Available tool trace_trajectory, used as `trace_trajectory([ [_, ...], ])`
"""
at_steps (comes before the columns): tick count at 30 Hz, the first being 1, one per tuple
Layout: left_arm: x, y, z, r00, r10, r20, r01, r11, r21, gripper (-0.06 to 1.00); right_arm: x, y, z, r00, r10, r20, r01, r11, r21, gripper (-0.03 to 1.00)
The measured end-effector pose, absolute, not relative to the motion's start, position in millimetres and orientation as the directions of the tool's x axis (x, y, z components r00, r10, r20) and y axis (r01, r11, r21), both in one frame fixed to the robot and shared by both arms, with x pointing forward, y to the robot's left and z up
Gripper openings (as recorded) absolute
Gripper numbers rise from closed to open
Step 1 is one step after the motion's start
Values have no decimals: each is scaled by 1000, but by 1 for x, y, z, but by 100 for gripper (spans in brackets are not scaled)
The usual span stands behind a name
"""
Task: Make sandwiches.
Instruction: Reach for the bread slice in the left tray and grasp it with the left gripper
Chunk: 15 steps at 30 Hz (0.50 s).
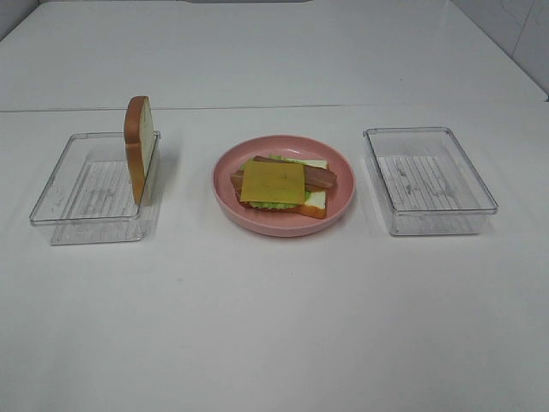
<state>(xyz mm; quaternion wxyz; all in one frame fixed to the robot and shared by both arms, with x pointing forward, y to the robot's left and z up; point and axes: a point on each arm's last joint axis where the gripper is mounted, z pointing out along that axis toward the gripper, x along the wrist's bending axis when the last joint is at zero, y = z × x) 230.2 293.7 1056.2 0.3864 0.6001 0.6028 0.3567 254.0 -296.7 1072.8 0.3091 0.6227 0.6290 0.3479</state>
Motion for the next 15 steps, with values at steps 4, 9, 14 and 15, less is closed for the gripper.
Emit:
trace_trajectory([
  [4,230,294,1056,19,999,-38,448,25,894,98,244,-298,1061,-32,999,40,536,-16,844,94],
  [9,230,294,1056,19,999,-38,448,25,894,98,237,-298,1038,-31,999,38,535,-15,844,94],
  [14,230,294,1056,19,999,-38,448,25,894,98,236,-299,1036,-31,999,29,535,-8,845,94],
  [15,230,294,1056,19,999,-38,448,25,894,98,236,-299,1036,-31,999,29,535,-8,845,94],
])
